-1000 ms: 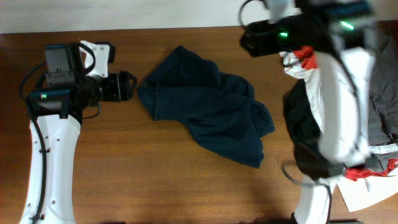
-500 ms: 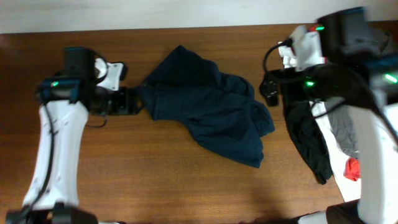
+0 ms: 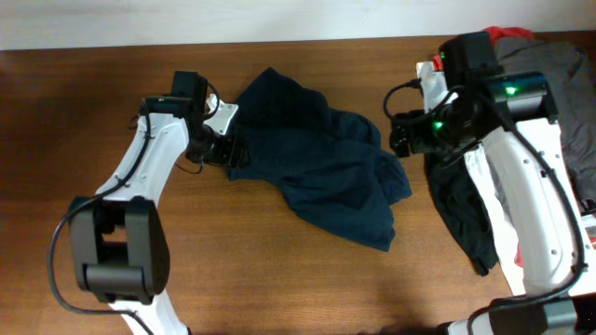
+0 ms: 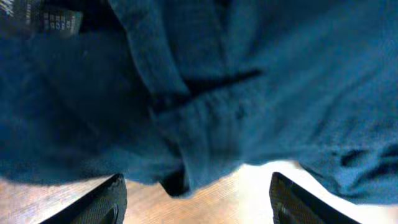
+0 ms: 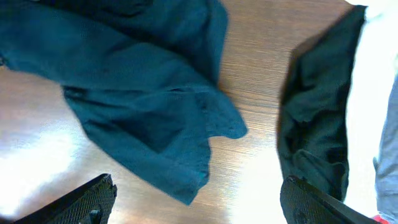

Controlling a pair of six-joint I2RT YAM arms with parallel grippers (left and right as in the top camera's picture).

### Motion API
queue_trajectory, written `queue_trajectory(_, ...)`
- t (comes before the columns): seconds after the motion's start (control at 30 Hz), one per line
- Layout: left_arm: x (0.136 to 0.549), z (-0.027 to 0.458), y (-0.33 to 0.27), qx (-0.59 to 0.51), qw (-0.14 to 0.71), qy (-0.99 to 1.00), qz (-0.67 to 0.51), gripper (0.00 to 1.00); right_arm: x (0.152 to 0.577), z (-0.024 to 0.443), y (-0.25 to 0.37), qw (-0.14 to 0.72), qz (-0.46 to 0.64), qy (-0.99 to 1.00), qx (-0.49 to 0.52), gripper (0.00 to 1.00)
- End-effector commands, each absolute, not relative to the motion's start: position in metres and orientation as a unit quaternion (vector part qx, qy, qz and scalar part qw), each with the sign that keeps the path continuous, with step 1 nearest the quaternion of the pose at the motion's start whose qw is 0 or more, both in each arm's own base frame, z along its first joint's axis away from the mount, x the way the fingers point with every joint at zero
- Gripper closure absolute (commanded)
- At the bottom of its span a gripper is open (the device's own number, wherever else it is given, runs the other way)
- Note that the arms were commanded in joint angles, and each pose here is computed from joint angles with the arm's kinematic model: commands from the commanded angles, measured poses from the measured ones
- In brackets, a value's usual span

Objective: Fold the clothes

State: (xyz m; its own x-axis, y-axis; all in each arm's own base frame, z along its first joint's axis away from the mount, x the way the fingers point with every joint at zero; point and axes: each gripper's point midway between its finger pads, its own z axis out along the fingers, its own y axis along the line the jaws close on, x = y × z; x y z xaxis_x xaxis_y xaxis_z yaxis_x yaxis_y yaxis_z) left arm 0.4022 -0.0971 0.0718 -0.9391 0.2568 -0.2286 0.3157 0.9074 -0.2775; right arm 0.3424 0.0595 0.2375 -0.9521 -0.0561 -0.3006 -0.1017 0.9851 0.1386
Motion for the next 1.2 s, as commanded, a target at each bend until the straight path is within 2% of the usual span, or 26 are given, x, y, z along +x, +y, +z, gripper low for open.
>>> queue_trajectory(0.0, 0.412, 0.059, -0.095, 0.158, 0.098, 0.971, -0.148, 0.27, 0.341, 0.235, 0.048, 0.152, 0.067, 0.985, -0.034, 0.11)
queue_trajectory(0.1, 0.421, 0.059, -0.097, 0.160, 0.114, 0.969, -0.147, 0.28, 0.342, 0.233, 0.046, 0.154, 0.066, 0.985, -0.037, 0.11)
queue_trajectory(0.23, 0.419, 0.059, -0.105, 0.168, 0.113, 0.967, -0.158, 0.37, 0.343, 0.227, 0.046, 0.150, 0.066, 0.986, -0.039, 0.12)
queue_trajectory(0.33, 0.414, 0.055, -0.115, 0.179, 0.104, 0.965, -0.159, 0.38, 0.343, 0.222, 0.046, 0.146, 0.066, 0.986, -0.038, 0.12)
queue_trajectory(0.47, 0.407, 0.045, -0.132, 0.196, 0.087, 0.963, -0.161, 0.55, 0.343, 0.221, 0.046, 0.146, 0.064, 0.986, -0.044, 0.12)
queue_trajectory(0.57, 0.405, 0.044, -0.139, 0.205, 0.085, 0.962, -0.161, 0.60, 0.343, 0.221, 0.043, 0.146, 0.064, 0.986, -0.040, 0.12)
queue_trajectory(0.63, 0.405, 0.044, -0.140, 0.207, 0.086, 0.962, -0.157, 0.70, 0.344, 0.221, 0.040, 0.146, 0.063, 0.987, -0.035, 0.12)
queue_trajectory(0.7, 0.406, 0.043, -0.137, 0.206, 0.086, 0.963, -0.150, 0.92, 0.344, 0.221, 0.038, 0.146, 0.065, 0.987, -0.031, 0.12)
queue_trajectory(0.73, 0.407, 0.042, -0.135, 0.205, 0.087, 0.964, -0.145, 0.99, 0.344, 0.221, 0.036, 0.146, 0.065, 0.987, -0.029, 0.12)
queue_trajectory(0.83, 0.410, 0.046, -0.130, 0.191, 0.090, 0.966, -0.146, 0.99, 0.344, 0.220, 0.037, 0.145, 0.067, 0.987, -0.028, 0.12)
queue_trajectory(0.93, 0.421, 0.074, -0.125, 0.172, 0.109, 0.968, -0.150, 0.99, 0.344, 0.220, 0.043, 0.143, 0.086, 0.986, -0.030, 0.12)
queue_trajectory(1.17, 0.461, 0.201, -0.128, 0.184, 0.248, 0.940, -0.147, 0.99, 0.342, 0.209, 0.053, 0.125, 0.114, 0.985, -0.023, 0.14)
